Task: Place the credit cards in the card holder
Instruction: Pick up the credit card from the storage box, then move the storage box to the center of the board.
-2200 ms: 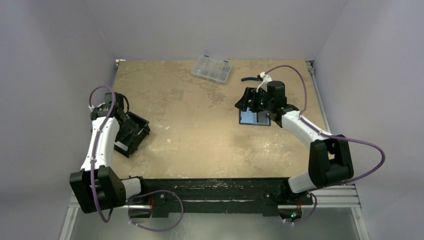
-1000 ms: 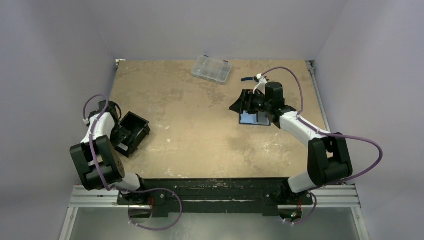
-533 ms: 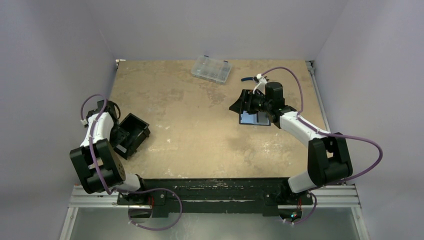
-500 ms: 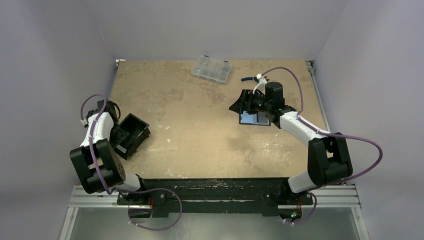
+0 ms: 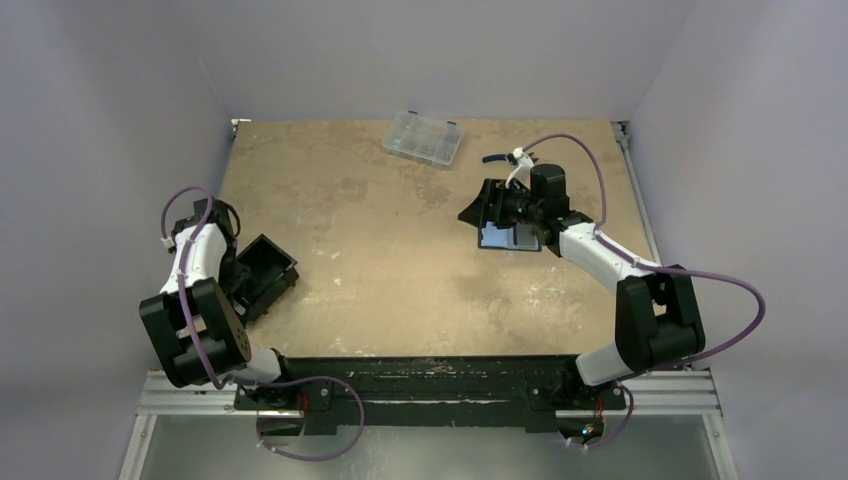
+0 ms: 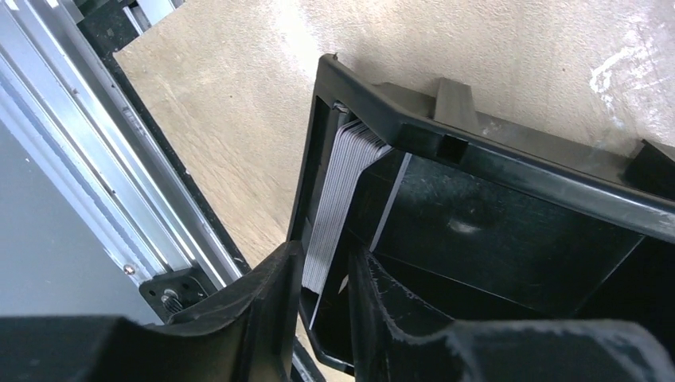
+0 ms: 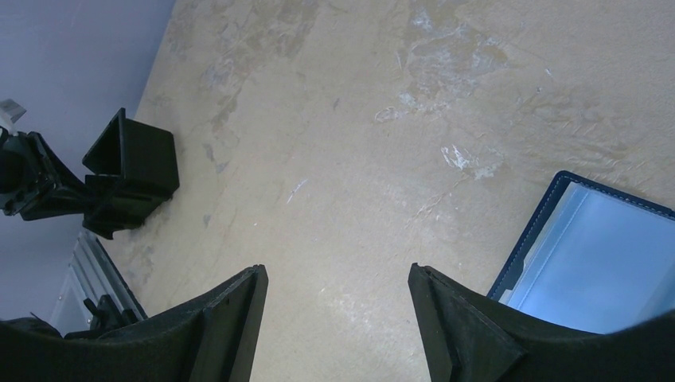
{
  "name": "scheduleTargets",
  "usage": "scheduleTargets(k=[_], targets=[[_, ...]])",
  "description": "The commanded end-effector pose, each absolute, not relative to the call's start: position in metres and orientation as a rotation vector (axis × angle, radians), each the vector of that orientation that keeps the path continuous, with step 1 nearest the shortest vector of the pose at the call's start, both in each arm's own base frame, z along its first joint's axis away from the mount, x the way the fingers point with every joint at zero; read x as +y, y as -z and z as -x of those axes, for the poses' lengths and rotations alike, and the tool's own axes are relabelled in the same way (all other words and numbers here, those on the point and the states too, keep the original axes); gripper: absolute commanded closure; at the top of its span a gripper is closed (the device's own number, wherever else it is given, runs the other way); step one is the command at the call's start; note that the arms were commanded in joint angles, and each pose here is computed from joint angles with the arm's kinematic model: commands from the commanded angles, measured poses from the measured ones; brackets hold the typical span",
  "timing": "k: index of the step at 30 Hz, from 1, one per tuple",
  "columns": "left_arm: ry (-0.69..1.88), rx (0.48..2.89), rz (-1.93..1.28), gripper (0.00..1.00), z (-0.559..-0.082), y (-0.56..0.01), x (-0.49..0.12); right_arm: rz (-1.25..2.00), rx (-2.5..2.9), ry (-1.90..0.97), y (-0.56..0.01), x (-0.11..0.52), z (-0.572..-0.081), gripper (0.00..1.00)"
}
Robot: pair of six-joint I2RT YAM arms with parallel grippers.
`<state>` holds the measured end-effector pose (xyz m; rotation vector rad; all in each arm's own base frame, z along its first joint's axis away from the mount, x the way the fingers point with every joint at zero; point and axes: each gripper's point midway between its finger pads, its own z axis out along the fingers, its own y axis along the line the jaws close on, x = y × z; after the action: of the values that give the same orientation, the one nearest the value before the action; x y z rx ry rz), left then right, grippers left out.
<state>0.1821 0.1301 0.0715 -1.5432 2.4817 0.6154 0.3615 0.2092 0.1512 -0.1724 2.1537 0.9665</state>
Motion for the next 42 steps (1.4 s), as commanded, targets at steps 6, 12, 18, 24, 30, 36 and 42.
scheduleTargets(k=[6,12,18,24,30,36,42], targets=[[-0.579,2.417,1.490,0.91,-0.205,-0.084,0.142,0.210,2.092,-0.984,-0.169,0.215,-0.369,0.25],[-0.423,2.417,1.460,1.00,-0.223,-0.084,0.132,0.210,2.092,-0.981,-0.170,0.215,-0.368,0.25],[-0.274,2.425,1.436,1.00,-0.236,-0.082,0.118,0.207,2.091,-0.979,-0.169,0.215,-0.369,0.25],[-0.175,2.405,1.377,1.00,-0.249,-0.090,0.112,0.203,2.090,-0.979,-0.169,0.215,-0.370,0.25],[-0.042,2.410,1.322,1.00,-0.265,-0.086,0.101,0.200,2.089,-0.974,-0.169,0.214,-0.370,0.25],[0.111,2.403,1.260,1.00,-0.288,-0.083,0.087,0.197,2.094,-0.971,-0.167,0.214,-0.370,0.24],[0.214,2.392,1.168,1.00,-0.317,-0.088,0.064,0.195,2.098,-0.967,-0.165,0.213,-0.371,0.25]])
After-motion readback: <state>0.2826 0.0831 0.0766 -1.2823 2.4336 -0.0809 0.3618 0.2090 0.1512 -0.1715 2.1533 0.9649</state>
